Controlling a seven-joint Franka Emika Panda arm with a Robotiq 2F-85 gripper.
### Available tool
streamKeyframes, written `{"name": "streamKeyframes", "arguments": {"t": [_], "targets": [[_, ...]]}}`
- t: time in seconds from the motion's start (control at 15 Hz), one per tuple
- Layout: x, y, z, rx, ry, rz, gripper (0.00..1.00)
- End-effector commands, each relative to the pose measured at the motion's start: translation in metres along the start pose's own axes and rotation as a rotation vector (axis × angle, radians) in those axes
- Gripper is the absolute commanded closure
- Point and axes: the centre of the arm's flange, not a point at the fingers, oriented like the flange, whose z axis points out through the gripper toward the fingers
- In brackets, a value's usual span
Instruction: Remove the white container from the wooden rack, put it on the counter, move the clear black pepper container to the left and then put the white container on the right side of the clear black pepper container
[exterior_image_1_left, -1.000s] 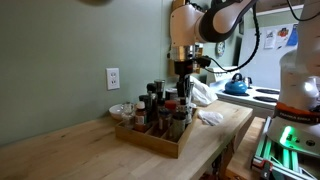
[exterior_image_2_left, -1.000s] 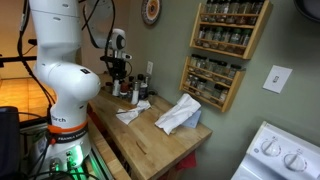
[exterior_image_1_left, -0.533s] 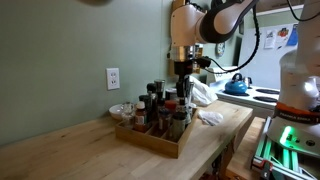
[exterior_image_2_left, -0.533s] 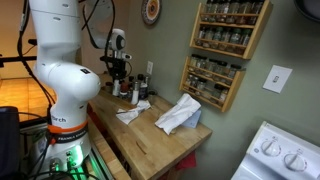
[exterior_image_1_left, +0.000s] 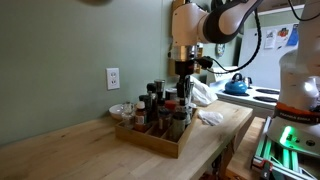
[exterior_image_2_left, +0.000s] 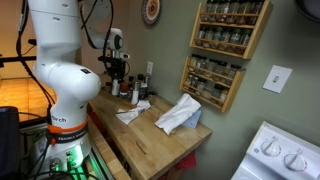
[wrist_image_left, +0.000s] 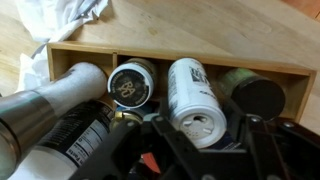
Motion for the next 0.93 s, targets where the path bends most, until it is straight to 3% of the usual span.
{"name": "streamKeyframes", "arguments": {"t": [0.0,0.53,0.87], "targets": [[-0.017,-0.003,0.002,-0.042,0.044,0.016,0.69],[-0.024,-0.002,0.005,-0.084,0.119,0.039,0.69],[-0.027,0.0,0.016,-0.065,0.125,0.061,0.69]]}}
